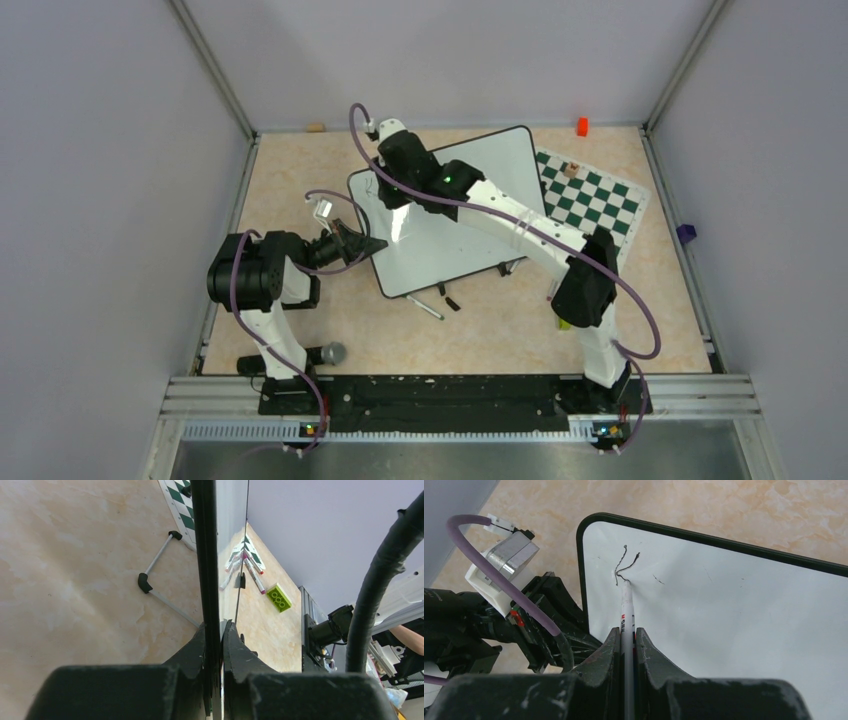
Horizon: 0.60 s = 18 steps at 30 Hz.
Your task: Write a sentence on the whiteboard
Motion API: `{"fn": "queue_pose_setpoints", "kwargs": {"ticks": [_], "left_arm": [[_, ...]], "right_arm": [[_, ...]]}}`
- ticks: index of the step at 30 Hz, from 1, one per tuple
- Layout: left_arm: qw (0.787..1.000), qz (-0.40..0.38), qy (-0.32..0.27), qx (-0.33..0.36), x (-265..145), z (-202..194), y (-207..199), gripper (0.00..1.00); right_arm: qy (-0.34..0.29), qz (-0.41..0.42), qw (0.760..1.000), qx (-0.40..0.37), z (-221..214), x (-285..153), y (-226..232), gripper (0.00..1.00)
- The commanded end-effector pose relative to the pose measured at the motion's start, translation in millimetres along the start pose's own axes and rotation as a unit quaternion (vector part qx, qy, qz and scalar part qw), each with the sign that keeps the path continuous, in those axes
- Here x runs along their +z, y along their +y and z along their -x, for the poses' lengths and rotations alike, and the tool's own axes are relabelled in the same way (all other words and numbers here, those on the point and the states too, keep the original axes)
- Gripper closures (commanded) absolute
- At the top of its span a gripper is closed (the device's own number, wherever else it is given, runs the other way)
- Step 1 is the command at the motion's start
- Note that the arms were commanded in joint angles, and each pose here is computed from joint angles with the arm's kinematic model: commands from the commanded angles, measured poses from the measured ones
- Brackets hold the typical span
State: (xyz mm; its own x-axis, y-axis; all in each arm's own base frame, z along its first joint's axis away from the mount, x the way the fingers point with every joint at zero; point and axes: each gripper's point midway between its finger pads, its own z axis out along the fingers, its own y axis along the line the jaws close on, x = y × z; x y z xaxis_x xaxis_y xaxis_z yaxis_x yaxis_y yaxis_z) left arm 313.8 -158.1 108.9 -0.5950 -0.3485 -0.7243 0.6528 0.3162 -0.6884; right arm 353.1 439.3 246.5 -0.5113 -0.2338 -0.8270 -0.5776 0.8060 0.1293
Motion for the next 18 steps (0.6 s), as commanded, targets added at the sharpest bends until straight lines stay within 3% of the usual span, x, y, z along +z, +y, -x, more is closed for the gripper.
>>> {"fn": "queue_pose_setpoints", "kwargs": {"ticks": [1, 8, 18], "left_arm": [[0.997, -0.005, 0.025, 0.071, -3, -31, 8, 1.0], [0.997, -0.004, 0.024, 0.071, -4, -31, 8, 1.0], [0.997, -0.005, 0.024, 0.073, -3, -31, 8, 1.0]], "right_arm": [[-0.006, -0.035, 0.999, -0.009, 9, -6, -17, 1.0], [-0.002, -0.041, 0.999, -0.013, 6, -12, -20, 1.0], [-0.049, 0.03, 0.998, 0.008, 41, -44, 1, 1.0]]}}
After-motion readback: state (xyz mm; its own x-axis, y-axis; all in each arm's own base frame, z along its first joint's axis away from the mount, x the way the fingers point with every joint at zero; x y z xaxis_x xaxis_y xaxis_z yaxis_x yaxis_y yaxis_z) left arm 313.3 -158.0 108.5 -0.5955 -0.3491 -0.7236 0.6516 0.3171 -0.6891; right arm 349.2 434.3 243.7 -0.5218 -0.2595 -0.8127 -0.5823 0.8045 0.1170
